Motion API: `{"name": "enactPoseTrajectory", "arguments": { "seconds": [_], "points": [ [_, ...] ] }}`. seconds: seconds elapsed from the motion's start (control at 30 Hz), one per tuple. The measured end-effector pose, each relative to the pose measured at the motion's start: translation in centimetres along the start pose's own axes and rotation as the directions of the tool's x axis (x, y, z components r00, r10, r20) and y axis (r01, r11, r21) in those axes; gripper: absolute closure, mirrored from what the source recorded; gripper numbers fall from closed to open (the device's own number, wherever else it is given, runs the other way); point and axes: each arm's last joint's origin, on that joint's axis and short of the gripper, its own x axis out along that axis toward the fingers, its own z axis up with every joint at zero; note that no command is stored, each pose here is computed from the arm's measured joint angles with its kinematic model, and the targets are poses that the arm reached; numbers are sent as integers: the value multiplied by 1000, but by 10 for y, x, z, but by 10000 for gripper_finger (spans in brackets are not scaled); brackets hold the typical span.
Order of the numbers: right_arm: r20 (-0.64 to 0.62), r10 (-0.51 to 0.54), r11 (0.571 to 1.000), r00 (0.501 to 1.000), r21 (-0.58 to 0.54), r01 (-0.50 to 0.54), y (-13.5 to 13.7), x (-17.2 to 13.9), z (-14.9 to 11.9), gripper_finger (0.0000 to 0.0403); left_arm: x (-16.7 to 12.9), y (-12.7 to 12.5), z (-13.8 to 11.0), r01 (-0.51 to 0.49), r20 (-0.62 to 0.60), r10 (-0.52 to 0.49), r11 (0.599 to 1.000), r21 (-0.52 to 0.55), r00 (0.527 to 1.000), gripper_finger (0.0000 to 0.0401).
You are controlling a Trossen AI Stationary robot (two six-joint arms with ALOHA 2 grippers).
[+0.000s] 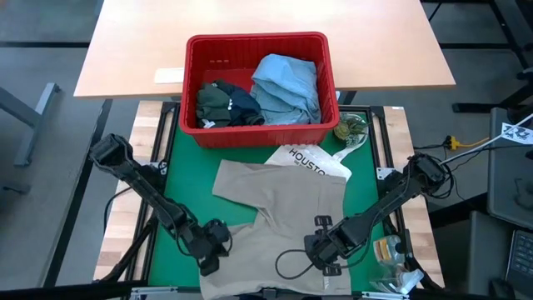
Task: Fold Laundry from Bin
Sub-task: Fold the brown shorts
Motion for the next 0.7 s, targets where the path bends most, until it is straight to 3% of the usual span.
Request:
{"name": "enactPoseTrajectory", "arguments": {
  "seconds": [0.23, 0.5, 0.7],
  "points": [
    [41, -69, 997, 997, -36, 71, 1, -12, 6, 262, -47, 26, 24, -189, 43, 188, 982, 30, 981, 394],
    [66, -84, 995, 994, -51, 87, 2, -14, 9, 262, -109, 69, 30, -455, -4, 456, 890, 16, 890, 393],
    [73, -81, 995, 994, -50, 85, 2, -14, 9, 262, -114, 80, 33, -581, 50, 580, 814, 11, 813, 391]
  ]
}}
